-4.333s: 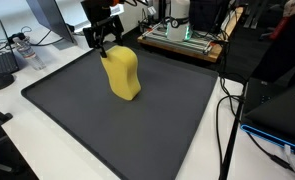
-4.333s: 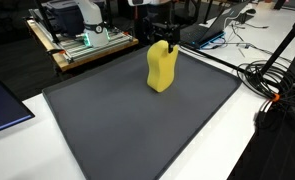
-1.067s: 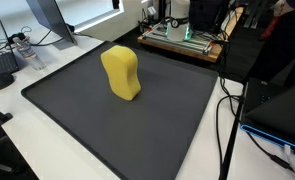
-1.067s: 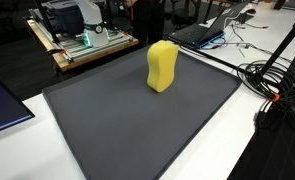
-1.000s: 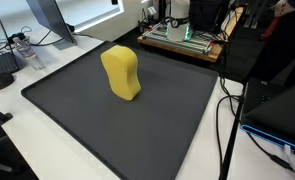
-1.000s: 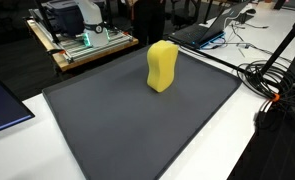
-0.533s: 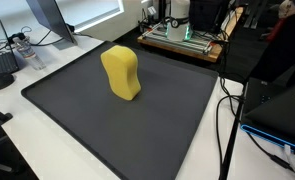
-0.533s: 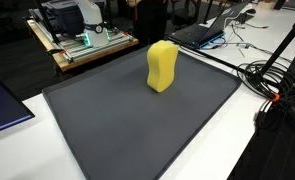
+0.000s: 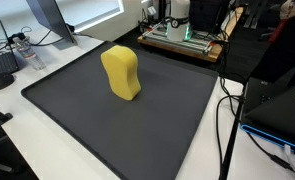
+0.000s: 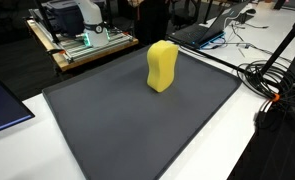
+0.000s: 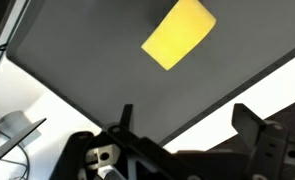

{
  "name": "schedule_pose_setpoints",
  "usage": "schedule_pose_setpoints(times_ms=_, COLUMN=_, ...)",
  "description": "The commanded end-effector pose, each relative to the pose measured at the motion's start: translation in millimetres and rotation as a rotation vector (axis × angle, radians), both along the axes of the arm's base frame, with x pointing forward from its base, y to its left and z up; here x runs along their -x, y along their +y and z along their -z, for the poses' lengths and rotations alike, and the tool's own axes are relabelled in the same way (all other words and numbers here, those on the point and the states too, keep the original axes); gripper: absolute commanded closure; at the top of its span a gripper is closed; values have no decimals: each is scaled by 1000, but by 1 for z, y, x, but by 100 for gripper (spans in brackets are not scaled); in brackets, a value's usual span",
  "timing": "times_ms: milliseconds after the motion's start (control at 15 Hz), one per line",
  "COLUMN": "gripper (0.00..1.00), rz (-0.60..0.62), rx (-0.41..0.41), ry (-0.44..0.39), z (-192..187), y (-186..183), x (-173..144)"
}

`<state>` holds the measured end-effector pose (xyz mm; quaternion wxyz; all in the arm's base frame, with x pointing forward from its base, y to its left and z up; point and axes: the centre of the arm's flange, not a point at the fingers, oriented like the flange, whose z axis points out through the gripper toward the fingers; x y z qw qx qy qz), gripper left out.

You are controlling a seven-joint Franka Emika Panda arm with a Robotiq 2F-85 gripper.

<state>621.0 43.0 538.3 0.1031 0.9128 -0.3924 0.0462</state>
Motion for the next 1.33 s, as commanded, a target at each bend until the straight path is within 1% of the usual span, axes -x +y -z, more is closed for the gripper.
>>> schedule_pose_setpoints(times_ms=0, gripper=0, rz=-56, rx=120, ry=92, z=-17, y=20, x=-57)
schedule_pose_setpoints(times_ms=133, gripper=0, rz=-99, rx=129, ry=136, z=-17, y=27, x=-70)
schedule_pose_setpoints(times_ms=267, gripper=0, rz=-146, rx=105, ry=167, z=-15, y=30, x=-83)
schedule_pose_setpoints(times_ms=400, gripper=0, rz=-183, rx=75, ry=181, z=-8, y=30, x=-98)
schedule_pose_setpoints(times_ms=533, gripper=0, rz=-206, rx=41, ry=186, z=5, y=27, x=-112)
schedule_pose_setpoints(times_ms=733, gripper=0, rz=-224, rx=-10, ry=243, z=36, y=23, x=-130)
schedule_pose_setpoints(times_ms=867, gripper=0, rz=-199, rx=-48, ry=308, z=57, y=19, x=-137)
schedule_pose_setpoints(times_ms=933, gripper=0, rz=-161, rx=-54, ry=336, z=66, y=17, x=-139)
schedule_pose_setpoints(times_ms=1200, gripper=0, rz=-52, rx=-85, ry=380, z=88, y=5, x=-141)
schedule_pose_setpoints(times_ms=1267, gripper=0, rz=-16, rx=-93, ry=375, z=91, y=2, x=-141)
